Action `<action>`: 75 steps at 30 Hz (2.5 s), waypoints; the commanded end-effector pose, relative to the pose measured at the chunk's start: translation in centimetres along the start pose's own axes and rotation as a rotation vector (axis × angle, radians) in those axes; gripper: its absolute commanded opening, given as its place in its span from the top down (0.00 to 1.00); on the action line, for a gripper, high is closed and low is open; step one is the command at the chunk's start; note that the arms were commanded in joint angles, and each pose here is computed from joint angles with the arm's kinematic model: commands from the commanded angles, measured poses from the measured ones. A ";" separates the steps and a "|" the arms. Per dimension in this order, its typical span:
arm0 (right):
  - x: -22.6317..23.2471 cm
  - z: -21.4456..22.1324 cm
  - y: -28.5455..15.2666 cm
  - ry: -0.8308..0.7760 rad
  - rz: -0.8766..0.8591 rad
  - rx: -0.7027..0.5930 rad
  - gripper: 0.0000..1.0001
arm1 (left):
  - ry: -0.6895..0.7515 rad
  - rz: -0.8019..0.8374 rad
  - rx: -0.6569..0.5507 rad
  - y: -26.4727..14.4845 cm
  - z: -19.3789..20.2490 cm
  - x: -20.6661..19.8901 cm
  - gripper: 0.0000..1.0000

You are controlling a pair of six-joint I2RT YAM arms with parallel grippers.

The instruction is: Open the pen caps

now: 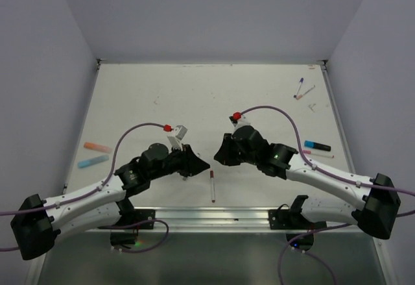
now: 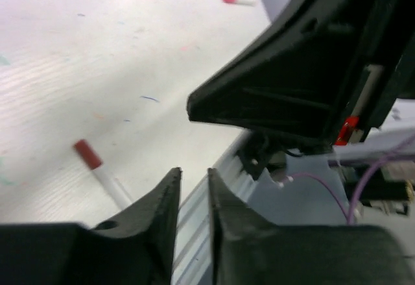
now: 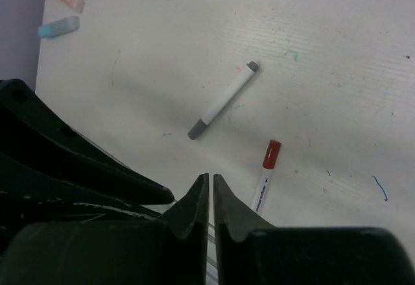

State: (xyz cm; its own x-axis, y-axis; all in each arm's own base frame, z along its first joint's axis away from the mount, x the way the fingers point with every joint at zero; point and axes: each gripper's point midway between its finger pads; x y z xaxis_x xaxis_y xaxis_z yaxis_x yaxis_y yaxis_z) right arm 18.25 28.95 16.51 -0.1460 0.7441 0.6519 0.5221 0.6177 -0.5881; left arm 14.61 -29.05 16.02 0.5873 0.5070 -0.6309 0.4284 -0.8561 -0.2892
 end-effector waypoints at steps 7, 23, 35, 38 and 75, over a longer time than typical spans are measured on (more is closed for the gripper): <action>-3.7 0.3 0.9 0.001 0.178 -0.011 0.01 | -0.009 -0.646 0.053 -4.5 0.7 10.0 0.45; -4.3 -1.8 -2.5 -0.045 0.162 -0.088 0.01 | 0.256 -1.076 0.319 -2.2 -0.2 16.3 0.55; -4.0 -2.3 -4.2 -0.051 0.112 -0.116 0.01 | 0.266 -0.893 0.387 0.2 0.8 17.7 0.64; -4.3 -2.0 -4.0 -0.052 0.117 -0.107 0.01 | 0.268 -0.843 0.402 0.8 1.2 17.8 0.64; 5.6 1.0 -2.3 -0.067 -0.537 -0.019 0.20 | -0.228 -0.037 -0.280 -0.6 -9.9 1.4 1.00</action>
State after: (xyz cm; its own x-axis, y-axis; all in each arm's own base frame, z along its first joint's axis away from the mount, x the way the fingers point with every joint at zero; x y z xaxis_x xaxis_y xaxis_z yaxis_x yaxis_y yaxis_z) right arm 15.26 29.65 16.28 -0.3480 0.5317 0.7721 0.3973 0.8296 -0.3923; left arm 22.76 -25.93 22.55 0.4575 0.5917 -0.6638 0.6675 -0.7217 -0.1833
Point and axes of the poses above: each gripper's point midway between its finger pads, its own y axis out along the fingers, its own x axis along the line the jaws close on, z = x × y, and after that the axes turned 10 degrees about y, right-handed
